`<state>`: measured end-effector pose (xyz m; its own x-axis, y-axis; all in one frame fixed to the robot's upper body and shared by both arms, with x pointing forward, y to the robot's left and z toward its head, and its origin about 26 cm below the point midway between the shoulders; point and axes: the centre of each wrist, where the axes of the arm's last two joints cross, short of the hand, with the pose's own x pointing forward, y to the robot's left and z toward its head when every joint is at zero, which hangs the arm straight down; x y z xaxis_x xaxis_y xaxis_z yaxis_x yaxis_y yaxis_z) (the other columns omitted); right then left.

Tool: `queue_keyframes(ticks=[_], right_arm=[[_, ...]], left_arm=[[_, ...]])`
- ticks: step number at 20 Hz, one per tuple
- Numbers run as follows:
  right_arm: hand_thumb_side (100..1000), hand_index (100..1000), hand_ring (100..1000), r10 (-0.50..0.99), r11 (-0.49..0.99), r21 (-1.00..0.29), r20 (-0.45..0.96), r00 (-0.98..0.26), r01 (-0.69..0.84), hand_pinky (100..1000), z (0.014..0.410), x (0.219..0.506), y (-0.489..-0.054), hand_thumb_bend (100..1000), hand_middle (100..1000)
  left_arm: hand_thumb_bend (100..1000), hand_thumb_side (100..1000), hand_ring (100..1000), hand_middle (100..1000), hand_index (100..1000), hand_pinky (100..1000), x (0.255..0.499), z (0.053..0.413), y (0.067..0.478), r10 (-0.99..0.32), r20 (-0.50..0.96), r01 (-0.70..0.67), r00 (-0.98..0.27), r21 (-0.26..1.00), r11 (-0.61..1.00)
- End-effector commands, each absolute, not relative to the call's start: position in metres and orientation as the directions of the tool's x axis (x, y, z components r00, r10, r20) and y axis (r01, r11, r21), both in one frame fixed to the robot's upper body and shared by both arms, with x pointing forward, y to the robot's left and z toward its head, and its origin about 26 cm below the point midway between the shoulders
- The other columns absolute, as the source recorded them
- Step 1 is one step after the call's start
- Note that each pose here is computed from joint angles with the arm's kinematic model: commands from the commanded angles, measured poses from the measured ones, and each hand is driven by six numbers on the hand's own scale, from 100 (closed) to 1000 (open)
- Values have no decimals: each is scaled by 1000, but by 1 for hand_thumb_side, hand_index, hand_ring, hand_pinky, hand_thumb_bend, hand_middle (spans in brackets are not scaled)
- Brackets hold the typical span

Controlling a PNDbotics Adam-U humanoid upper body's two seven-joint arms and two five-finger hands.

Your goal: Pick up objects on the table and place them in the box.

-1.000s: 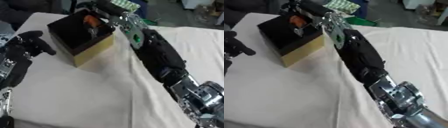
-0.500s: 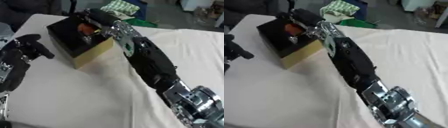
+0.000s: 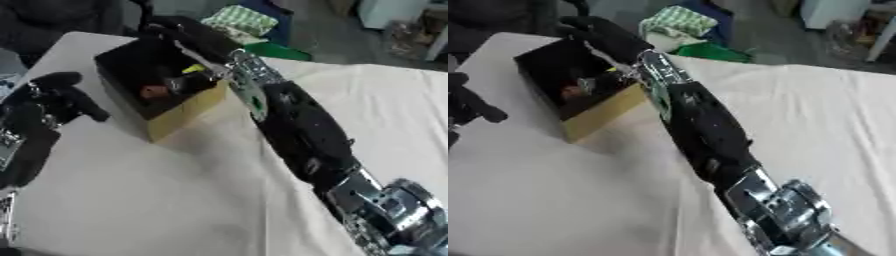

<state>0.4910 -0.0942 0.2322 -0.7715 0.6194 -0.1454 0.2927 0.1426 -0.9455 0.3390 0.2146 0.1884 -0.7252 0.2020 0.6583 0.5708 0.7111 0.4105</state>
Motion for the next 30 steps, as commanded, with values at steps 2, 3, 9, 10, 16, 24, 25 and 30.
queue_keyframes(ticks=[2, 3, 9, 10, 16, 24, 25, 30], right_arm=[[419, 1000, 1000, 625, 159, -928, -170, -762, 337, 1000, 251, 490, -97, 100, 1000], [419, 1000, 1000, 625, 162, -928, -167, -762, 336, 1000, 252, 490, -97, 100, 1000], [378, 1000, 954, 582, 245, -918, -117, -804, 311, 999, 261, 487, -99, 100, 1000], [360, 1000, 935, 563, 272, -913, -105, -820, 303, 984, 265, 485, -100, 100, 1000], [134, 1000, 826, 395, 413, -864, -116, -911, 289, 886, 313, 449, -113, 100, 936], [279, 1000, 768, 188, 605, -791, 30, -982, 91, 916, 337, 366, -164, 100, 910], [337, 1000, 762, 169, 623, -780, 74, -983, 49, 922, 335, 359, -169, 100, 907], [490, 1000, 743, 104, 691, -714, 254, -962, -114, 949, 317, 335, -191, 100, 894]], left_arm=[[100, 748, 614, 593, 866, 696, 336, 196, 213, 208, 637, 563, -742, 424, 710], [100, 748, 614, 593, 865, 696, 336, 196, 213, 207, 637, 562, -742, 423, 710], [100, 749, 613, 592, 865, 695, 336, 194, 216, 192, 645, 553, -740, 420, 720], [100, 749, 613, 592, 865, 695, 336, 193, 218, 186, 647, 549, -739, 418, 724], [100, 751, 614, 595, 865, 694, 337, 185, 234, 132, 666, 501, -734, 400, 768], [100, 755, 626, 611, 865, 692, 337, 176, 247, 76, 687, 442, -723, 374, 816], [100, 755, 626, 610, 865, 692, 337, 175, 248, 71, 688, 436, -722, 373, 819], [100, 755, 628, 611, 864, 691, 337, 173, 251, 56, 686, 415, -725, 371, 831]])
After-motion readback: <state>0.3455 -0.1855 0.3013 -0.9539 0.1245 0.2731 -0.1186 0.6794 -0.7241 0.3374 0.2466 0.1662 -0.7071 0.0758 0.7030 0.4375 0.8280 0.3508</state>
